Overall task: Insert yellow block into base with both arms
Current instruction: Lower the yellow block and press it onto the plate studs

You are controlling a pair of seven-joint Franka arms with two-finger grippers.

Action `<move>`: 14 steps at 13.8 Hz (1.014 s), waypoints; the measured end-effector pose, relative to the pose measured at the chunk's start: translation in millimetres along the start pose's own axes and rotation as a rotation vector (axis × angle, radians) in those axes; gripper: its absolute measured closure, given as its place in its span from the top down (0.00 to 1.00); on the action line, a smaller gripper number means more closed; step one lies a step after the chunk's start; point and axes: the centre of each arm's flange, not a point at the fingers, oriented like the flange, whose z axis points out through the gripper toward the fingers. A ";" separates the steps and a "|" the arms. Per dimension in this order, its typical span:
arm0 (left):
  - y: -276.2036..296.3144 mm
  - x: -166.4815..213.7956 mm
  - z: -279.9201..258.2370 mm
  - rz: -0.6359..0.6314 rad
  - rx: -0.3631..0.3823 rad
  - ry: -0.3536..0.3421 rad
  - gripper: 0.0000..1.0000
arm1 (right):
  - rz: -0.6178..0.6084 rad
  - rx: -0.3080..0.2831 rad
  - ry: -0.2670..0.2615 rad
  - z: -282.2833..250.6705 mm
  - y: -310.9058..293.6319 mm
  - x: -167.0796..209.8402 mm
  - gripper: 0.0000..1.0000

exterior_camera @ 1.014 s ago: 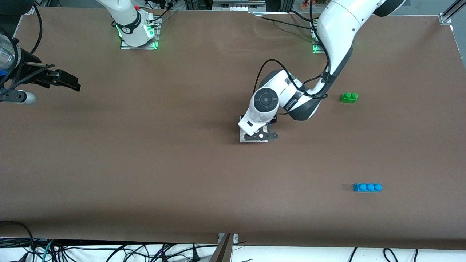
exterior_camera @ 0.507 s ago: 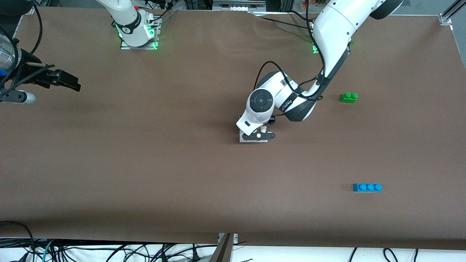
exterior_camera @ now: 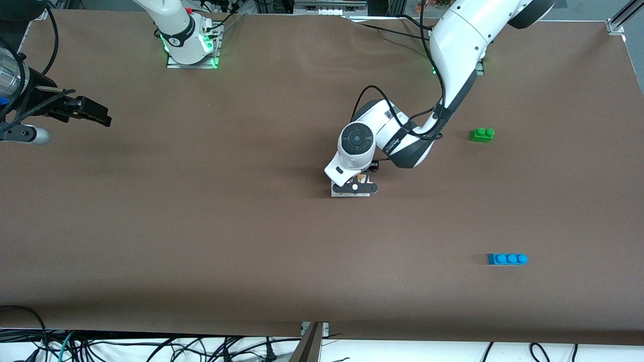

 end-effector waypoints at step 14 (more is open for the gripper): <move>2.3 -2.0 0.4 0.003 0.002 -0.001 0.67 | -0.034 0.009 0.076 -10.6 -6.3 5.8 0.99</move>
